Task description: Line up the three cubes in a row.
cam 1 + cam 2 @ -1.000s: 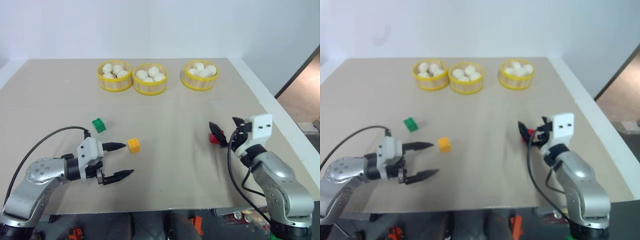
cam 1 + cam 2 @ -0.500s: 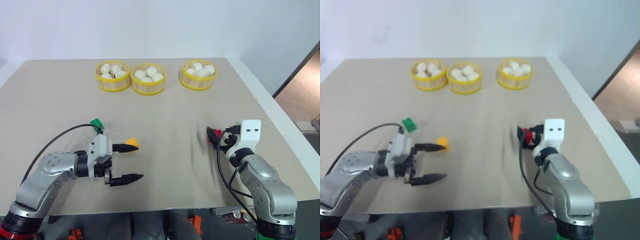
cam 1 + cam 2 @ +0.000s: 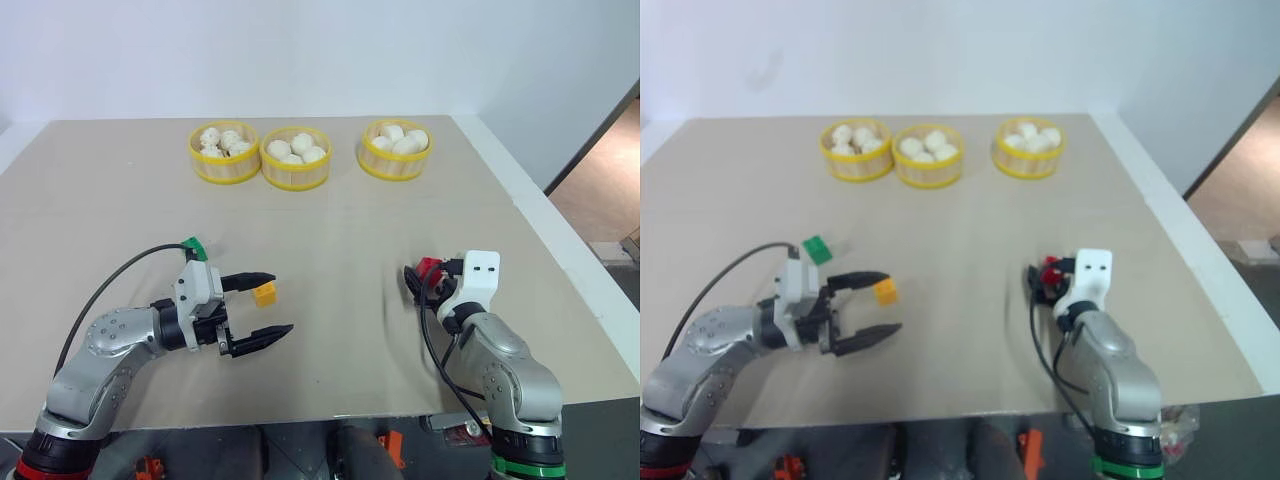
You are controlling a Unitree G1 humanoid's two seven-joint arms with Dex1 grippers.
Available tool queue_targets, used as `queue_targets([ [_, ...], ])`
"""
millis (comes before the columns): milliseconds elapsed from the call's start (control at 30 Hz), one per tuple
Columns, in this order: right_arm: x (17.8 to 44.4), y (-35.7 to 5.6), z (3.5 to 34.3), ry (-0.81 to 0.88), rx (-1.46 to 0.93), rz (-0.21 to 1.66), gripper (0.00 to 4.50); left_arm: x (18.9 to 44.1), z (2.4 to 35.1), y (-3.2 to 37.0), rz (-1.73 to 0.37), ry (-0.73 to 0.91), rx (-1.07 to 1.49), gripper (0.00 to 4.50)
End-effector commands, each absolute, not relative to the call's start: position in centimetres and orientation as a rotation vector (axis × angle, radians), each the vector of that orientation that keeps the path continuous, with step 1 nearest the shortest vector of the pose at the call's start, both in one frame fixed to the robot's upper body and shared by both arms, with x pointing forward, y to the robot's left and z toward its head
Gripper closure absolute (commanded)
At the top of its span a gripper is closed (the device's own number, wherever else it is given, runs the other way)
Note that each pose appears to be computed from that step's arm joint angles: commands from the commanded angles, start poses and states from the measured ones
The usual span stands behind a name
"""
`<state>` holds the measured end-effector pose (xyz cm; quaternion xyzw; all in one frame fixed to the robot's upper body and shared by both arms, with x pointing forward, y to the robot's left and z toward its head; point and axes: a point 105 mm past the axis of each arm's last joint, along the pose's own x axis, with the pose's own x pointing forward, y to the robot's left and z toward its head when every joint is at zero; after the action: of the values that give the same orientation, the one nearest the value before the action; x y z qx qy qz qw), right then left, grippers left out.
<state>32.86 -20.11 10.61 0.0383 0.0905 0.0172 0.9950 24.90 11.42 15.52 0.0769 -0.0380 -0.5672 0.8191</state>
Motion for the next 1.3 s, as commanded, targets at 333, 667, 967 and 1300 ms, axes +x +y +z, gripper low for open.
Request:
queue_targets([
  [333,33.3,-20.3,11.9,0.125,0.035,0.019,3.23,24.5,16.0,11.3,-1.202,-0.116,0.194,0.0],
  [667,33.8,-20.1,12.6,0.118,-0.012,0.093,3.23,24.6,16.0,11.3,-1.184,-0.114,0.185,0.0],
  [967,33.9,-20.0,12.3,0.122,-0.047,0.129,3.23,24.7,15.9,11.4,-1.16,-0.106,0.184,0.0],
  [1300,33.4,-11.9,17.2,0.003,-0.182,0.807,3.23,23.9,15.3,12.3,-1.13,-0.06,0.173,0.0],
])
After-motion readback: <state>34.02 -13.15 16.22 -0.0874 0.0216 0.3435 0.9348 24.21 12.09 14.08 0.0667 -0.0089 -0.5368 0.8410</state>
